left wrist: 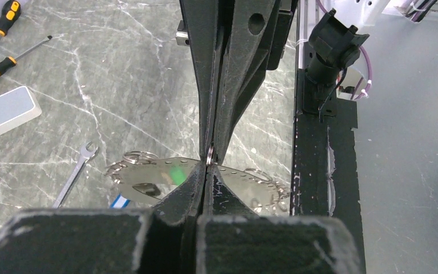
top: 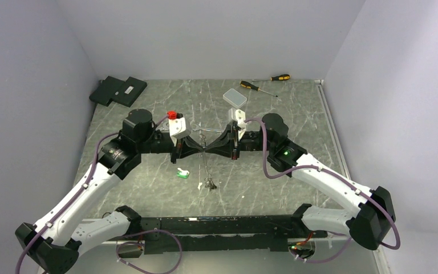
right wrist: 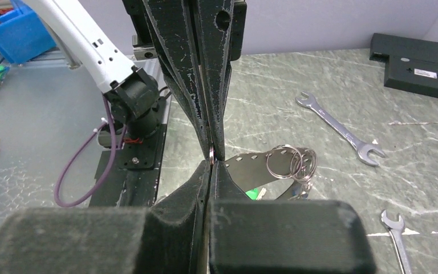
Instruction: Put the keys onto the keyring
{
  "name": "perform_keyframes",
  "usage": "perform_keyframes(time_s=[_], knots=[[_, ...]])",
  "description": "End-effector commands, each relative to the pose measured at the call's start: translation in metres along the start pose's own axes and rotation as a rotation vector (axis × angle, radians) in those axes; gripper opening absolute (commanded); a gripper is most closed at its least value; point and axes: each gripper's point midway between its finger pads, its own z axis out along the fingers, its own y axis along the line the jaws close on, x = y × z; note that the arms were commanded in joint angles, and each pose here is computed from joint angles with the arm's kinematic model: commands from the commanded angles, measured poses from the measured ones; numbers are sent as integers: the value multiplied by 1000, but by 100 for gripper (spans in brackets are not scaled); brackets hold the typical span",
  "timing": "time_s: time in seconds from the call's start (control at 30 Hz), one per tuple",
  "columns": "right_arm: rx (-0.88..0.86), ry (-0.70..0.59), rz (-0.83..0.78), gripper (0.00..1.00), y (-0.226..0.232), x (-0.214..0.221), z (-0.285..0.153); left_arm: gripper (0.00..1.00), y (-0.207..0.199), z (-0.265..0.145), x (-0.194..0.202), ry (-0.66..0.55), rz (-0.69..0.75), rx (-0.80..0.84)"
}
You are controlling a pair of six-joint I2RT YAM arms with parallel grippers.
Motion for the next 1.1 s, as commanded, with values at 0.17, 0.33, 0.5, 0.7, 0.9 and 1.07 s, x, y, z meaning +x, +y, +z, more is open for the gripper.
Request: perform_keyframes(time_s=[0.17, 0.33, 0.5, 0.7, 0.9, 1.07], knots=[[-5, -113, -70, 0, 5, -34, 1, 43, -8, -11, -25, -64, 106, -3], [-16, -157, -83, 0, 11, -45, -3, 50, -12, -14, -25, -88, 91, -8], [-40, -195, -92, 0, 21, -53, -8, 42, -14, -13, -30, -145, 66, 3], [-67, -233, -107, 0, 31, -66, -13, 43, -16, -15, -36, -217, 56, 7], [-77, -244, -101, 0, 33, -68, -13, 33, -22, -14, -44, -259, 53, 64], [-76, -237, -93, 0, 31, -65, -12, 32, -26, -19, -50, -283, 87, 60]])
